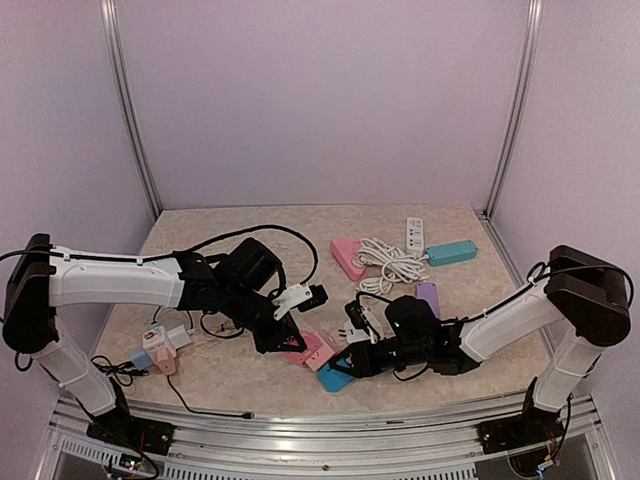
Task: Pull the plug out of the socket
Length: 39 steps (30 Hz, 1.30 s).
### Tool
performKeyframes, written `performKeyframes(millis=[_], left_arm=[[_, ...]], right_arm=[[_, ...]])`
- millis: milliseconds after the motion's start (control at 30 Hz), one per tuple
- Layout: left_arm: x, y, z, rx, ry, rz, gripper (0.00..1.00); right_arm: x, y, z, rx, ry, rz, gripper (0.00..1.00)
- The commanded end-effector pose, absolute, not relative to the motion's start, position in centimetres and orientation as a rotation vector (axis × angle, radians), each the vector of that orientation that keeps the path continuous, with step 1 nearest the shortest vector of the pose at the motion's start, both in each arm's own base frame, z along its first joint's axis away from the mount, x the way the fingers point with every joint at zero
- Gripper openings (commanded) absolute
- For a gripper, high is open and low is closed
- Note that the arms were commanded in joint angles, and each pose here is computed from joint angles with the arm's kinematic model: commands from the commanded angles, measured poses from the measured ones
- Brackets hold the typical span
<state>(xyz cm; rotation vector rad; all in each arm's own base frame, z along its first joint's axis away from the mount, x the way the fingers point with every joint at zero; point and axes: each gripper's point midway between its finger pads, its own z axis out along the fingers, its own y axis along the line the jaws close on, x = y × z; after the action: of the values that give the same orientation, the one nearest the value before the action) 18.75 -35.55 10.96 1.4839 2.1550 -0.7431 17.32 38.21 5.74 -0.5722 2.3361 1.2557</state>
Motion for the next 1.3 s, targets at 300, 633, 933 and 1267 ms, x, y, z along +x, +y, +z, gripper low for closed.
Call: performKeyframes(millis=[300,633,933,1267], left_arm=[[19.8,-36.3,12.2,1.452,2.123,-0.752,0.00],[20.0,-36.2,12.0,1.450,2.128,-0.738,0.00],[20.2,-36.1,11.8,1.452,2.132,-0.722,0.00],[20.5,-35.9,11.4,1.448,2.145,-0.695,0.00]], right_arm=[[17.4,38.6,5.3,-0.596,2.349,1.261,0.42],[17.4,38.7,4.6,-0.600,2.373,1.246,0.29],[17.5,38.7,4.6,-0.596,2.379,1.236,0.14],[17.6,38.7,4.7,-0.596,2.374,1.235,0.00]])
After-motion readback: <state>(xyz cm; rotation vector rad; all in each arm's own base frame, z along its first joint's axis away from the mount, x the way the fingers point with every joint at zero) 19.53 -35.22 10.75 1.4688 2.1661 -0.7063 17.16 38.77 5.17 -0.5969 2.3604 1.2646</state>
